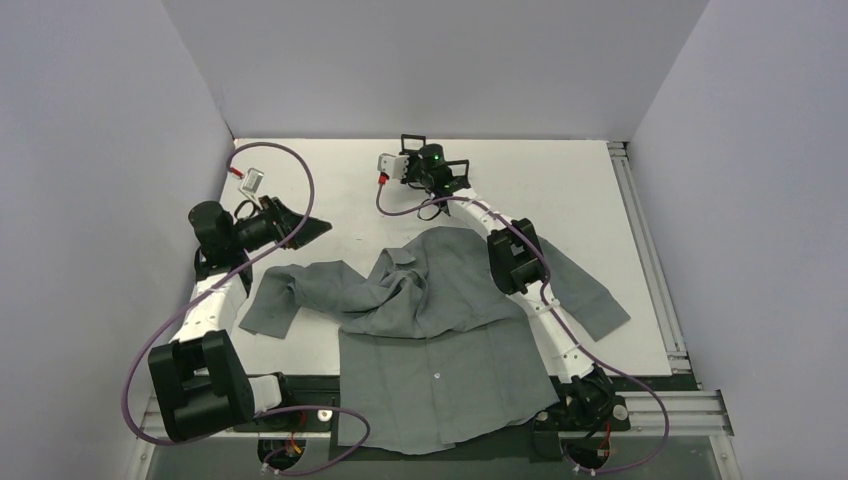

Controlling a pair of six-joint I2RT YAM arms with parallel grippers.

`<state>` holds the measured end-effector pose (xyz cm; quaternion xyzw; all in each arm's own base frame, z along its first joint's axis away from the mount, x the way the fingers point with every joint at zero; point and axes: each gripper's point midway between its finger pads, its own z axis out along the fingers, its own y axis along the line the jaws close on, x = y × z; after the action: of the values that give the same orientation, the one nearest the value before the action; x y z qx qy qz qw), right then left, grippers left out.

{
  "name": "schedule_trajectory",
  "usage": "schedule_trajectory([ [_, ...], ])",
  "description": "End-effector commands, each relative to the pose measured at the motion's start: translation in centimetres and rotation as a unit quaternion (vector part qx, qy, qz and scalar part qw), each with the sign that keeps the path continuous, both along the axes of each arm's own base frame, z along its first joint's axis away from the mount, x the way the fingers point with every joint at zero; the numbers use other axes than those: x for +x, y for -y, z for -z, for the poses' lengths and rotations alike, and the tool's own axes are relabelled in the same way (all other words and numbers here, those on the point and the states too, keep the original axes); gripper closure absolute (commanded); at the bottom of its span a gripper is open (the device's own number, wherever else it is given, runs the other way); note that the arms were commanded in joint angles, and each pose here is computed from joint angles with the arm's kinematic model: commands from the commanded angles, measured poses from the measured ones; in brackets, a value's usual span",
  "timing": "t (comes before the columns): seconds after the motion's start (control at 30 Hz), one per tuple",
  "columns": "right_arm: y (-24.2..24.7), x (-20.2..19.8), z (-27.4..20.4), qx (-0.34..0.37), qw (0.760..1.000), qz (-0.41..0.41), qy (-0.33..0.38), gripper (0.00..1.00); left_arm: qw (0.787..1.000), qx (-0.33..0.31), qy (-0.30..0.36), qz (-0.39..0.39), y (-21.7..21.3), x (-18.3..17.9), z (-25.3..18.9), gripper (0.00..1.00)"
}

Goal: Remove the brooch from the garment

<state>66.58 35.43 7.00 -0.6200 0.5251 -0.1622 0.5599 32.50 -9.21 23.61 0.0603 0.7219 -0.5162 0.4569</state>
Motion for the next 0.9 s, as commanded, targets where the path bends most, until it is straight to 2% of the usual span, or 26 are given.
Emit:
schedule_trajectory([
  [0.0, -0.8, 0.1, -5.4, 0.042, 0.998, -0.013, 0.036, 0.8, 1.0, 0.003, 0.024, 0.005, -0.2, 0.0, -0.3, 0.04],
  [0.53, -3.4, -1.7, -8.3, 0.08, 0.995, -0.049, 0.04, 0.77, 1.0, 0.0, 0.026, 0.006, -0.5, -0.2, -0.3, 0.04],
  [0.87, -4.6, -2.9, -10.4, 0.113, 0.991, -0.063, 0.033, 0.7, 1.0, -0.006, 0.028, 0.004, -0.6, -0.2, -0.5, 0.04],
])
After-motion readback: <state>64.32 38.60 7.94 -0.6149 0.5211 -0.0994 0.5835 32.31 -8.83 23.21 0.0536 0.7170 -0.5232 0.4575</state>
